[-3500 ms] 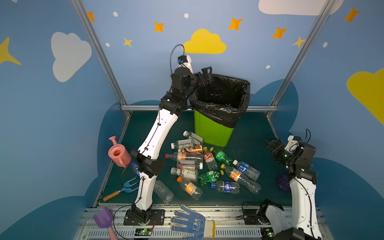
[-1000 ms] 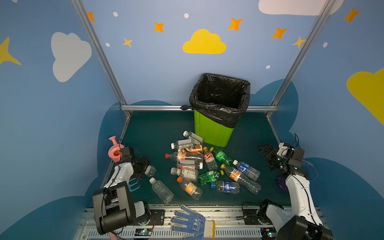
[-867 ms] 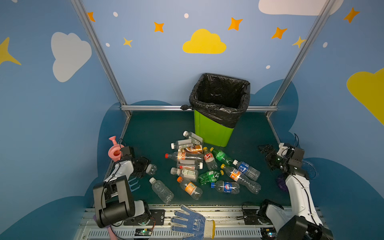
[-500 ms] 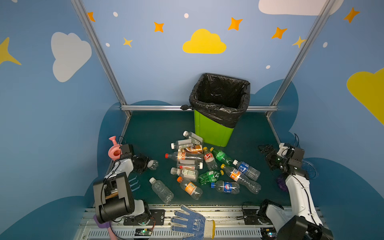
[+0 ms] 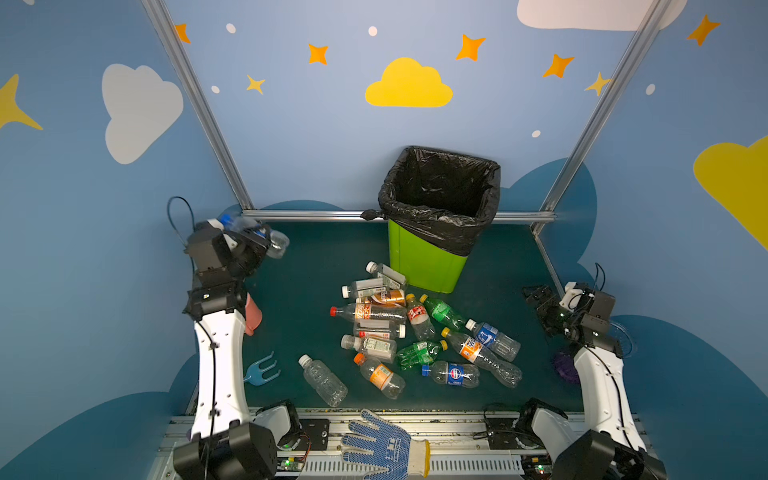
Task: Throw the plastic bottles in the bin
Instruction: 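Lift the Pepsi bottle with the left gripper and drop it into the bin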
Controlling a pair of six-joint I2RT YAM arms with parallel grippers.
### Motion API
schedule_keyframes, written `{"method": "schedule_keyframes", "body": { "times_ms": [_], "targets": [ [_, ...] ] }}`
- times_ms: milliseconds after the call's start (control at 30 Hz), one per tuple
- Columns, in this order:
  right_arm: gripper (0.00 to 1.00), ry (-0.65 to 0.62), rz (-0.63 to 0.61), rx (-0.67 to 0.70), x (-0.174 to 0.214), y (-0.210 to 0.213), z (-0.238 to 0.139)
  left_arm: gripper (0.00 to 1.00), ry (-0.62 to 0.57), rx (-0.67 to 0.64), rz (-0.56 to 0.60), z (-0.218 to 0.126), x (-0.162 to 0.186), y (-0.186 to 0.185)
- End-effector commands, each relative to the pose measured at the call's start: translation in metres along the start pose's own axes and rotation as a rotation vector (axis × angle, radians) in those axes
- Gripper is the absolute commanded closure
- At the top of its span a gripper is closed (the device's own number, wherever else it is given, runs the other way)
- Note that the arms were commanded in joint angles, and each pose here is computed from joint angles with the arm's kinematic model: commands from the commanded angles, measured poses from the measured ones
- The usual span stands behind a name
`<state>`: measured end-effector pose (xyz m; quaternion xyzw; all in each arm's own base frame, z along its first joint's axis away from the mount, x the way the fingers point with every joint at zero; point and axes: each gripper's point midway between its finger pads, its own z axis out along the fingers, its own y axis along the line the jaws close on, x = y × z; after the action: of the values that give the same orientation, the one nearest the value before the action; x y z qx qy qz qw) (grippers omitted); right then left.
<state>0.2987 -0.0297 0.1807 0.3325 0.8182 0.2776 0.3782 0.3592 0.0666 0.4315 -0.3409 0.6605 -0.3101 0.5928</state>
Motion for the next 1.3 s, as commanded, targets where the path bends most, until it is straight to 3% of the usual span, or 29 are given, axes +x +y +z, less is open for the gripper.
{"method": "schedule_keyframes", "body": {
  "times_ms": [0, 100, 200, 300, 367, 400, 433, 467, 500, 533, 633, 700, 833, 1000, 1167, 1267],
  "targets": [
    [0.02, -0.054, -0.020, -0.009, -0.013, 0.009, -0.011, 0.52, -0.234, 0.158, 0.007, -0.031, -0.060, -0.069],
    [0.02, -0.073, -0.019, -0.022, -0.016, 0.012, -0.017, 0.53, -0.270, 0.322, -0.003, -0.034, -0.075, -0.128],
    [0.02, -0.087, -0.019, -0.039, -0.019, 0.017, -0.021, 0.53, -0.213, 0.396, 0.101, -0.004, -0.036, -0.185],
    [0.02, -0.082, -0.015, -0.073, -0.018, 0.024, -0.022, 0.47, 0.044, 0.462, 0.228, 0.052, 0.063, -0.246],
    [0.02, -0.072, -0.008, -0.089, -0.017, 0.026, -0.021, 0.36, 0.306, 0.415, 0.332, 0.094, 0.150, -0.262],
    [0.02, -0.065, -0.005, -0.095, -0.016, 0.027, -0.022, 0.32, 0.380, 0.392, 0.336, 0.107, 0.174, -0.261],
    [0.02, -0.060, -0.009, -0.103, -0.016, 0.030, -0.023, 0.28, 0.377, 0.415, 0.315, 0.105, 0.175, -0.272],
    [0.02, -0.059, -0.017, -0.111, -0.017, 0.034, -0.026, 0.17, 0.391, 0.462, 0.309, 0.117, 0.190, -0.275],
    [0.02, -0.059, -0.024, -0.117, -0.016, 0.036, -0.028, 0.03, 0.370, 0.515, 0.275, 0.113, 0.181, -0.290],
    [0.02, -0.063, -0.036, -0.128, -0.016, 0.039, -0.030, 0.00, 0.322, 0.538, 0.288, 0.112, 0.174, -0.299],
    [0.02, -0.072, -0.051, -0.122, -0.013, 0.038, -0.035, 0.00, 0.060, 0.591, 0.379, 0.072, 0.128, -0.332],
    [0.02, -0.068, -0.045, -0.117, -0.010, 0.034, -0.034, 0.00, -0.004, 0.619, 0.397, 0.051, 0.106, -0.343],
    [0.02, -0.041, -0.026, -0.109, 0.000, 0.025, -0.029, 0.00, 0.026, 0.613, 0.442, 0.030, 0.098, -0.344],
    [0.02, -0.037, -0.013, -0.096, 0.006, 0.020, -0.030, 0.00, 0.081, 0.546, 0.459, 0.038, 0.115, -0.321],
    [0.02, -0.018, -0.041, -0.141, 0.007, 0.031, -0.031, 0.00, 0.088, 0.432, 0.465, 0.048, 0.130, -0.268],
    [0.02, -0.002, -0.076, -0.172, 0.007, 0.045, -0.032, 0.00, 0.113, 0.306, 0.433, 0.056, 0.122, -0.214]
  ]
}}
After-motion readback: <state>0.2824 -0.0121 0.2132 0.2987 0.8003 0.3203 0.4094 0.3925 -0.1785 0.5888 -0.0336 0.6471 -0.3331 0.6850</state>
